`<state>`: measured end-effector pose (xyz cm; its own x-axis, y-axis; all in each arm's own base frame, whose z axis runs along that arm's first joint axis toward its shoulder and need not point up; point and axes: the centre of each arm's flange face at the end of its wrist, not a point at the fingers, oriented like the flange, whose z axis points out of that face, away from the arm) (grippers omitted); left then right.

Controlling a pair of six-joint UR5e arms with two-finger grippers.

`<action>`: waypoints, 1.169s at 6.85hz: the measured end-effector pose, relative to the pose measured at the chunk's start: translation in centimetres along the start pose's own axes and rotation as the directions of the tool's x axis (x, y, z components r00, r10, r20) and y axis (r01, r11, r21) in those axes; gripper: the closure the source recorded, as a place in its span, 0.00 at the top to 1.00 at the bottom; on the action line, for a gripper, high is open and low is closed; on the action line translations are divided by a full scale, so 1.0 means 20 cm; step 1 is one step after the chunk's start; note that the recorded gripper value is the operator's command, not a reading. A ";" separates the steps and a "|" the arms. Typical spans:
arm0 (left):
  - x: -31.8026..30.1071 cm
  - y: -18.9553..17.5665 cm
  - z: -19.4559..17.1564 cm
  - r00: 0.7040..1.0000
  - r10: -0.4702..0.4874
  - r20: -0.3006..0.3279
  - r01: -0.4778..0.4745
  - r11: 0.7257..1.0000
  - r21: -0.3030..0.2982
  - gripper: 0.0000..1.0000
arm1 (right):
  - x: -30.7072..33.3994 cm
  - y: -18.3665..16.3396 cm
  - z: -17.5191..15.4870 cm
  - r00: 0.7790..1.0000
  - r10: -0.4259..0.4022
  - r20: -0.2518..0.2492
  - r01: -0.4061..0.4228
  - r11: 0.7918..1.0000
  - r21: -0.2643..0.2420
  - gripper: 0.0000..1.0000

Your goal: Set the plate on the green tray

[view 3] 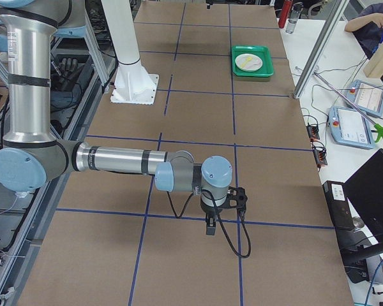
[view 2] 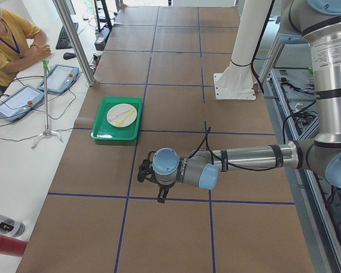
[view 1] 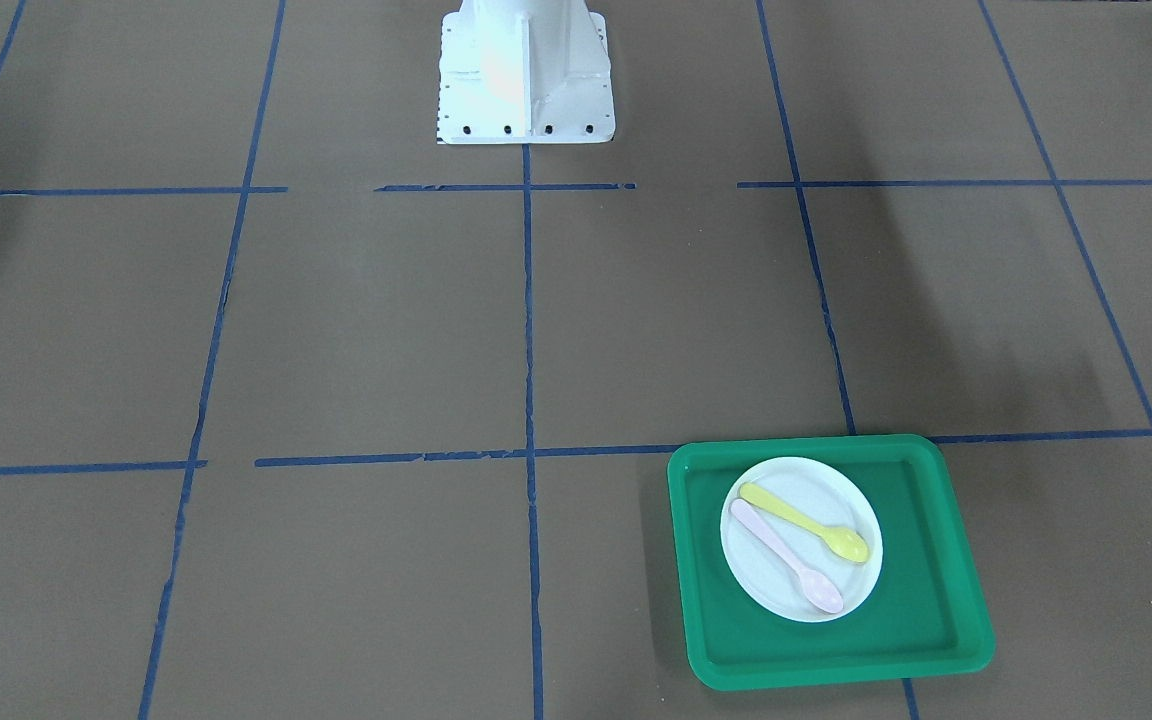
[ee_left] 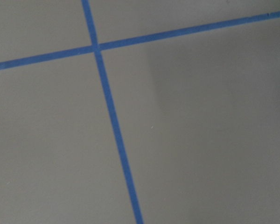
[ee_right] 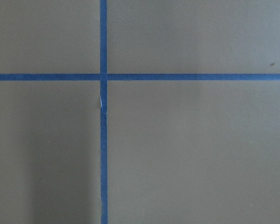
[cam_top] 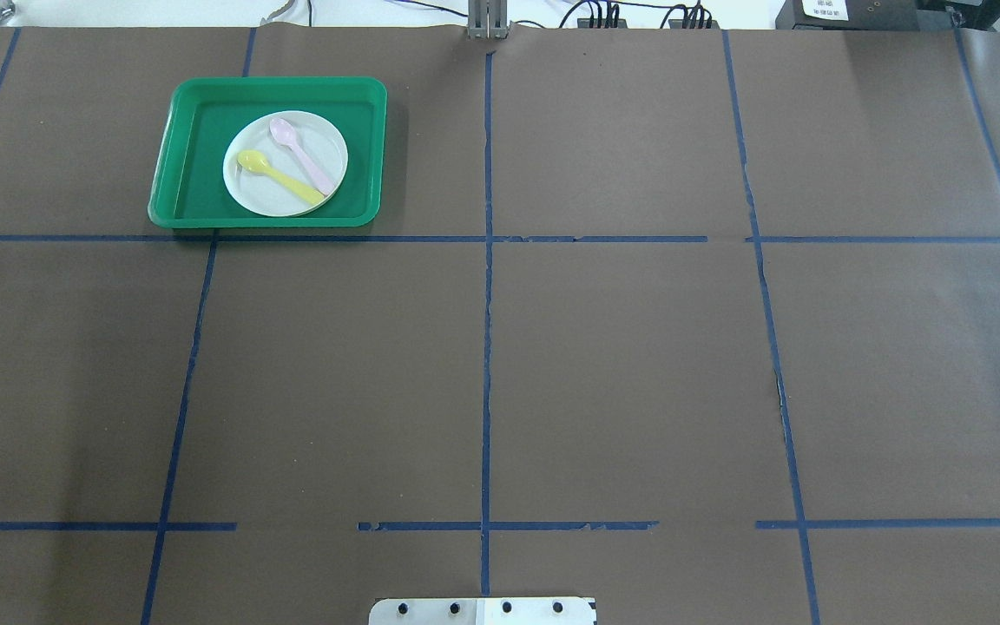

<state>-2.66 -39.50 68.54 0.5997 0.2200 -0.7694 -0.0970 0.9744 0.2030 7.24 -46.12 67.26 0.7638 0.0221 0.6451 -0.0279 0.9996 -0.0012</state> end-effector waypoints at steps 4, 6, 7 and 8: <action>-0.14 0.28 0.00 0.997 -0.082 0.007 0.082 0.997 -0.012 1.00 | 0.00 0.00 0.00 1.000 0.001 0.000 -0.001 1.000 -0.001 1.00; -0.17 0.29 0.02 0.995 -0.095 0.008 0.095 0.995 -0.019 1.00 | 0.00 0.00 0.00 1.000 0.002 0.000 -0.002 1.000 -0.001 1.00; -0.18 0.29 0.02 0.995 -0.098 0.008 0.098 0.995 -0.021 1.00 | 0.00 0.00 0.00 1.000 0.002 0.000 -0.002 1.000 -0.001 1.00; -0.19 0.29 0.03 0.995 -0.100 0.008 0.100 0.995 -0.023 1.00 | 0.00 0.00 0.00 1.000 0.002 0.000 -0.002 1.000 -0.001 1.00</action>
<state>-5.03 -34.72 72.89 0.6130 0.1210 -0.7807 -0.0544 0.9923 0.1111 7.24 -46.06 67.34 0.7637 0.0242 0.6451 -0.0287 0.9996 -0.0035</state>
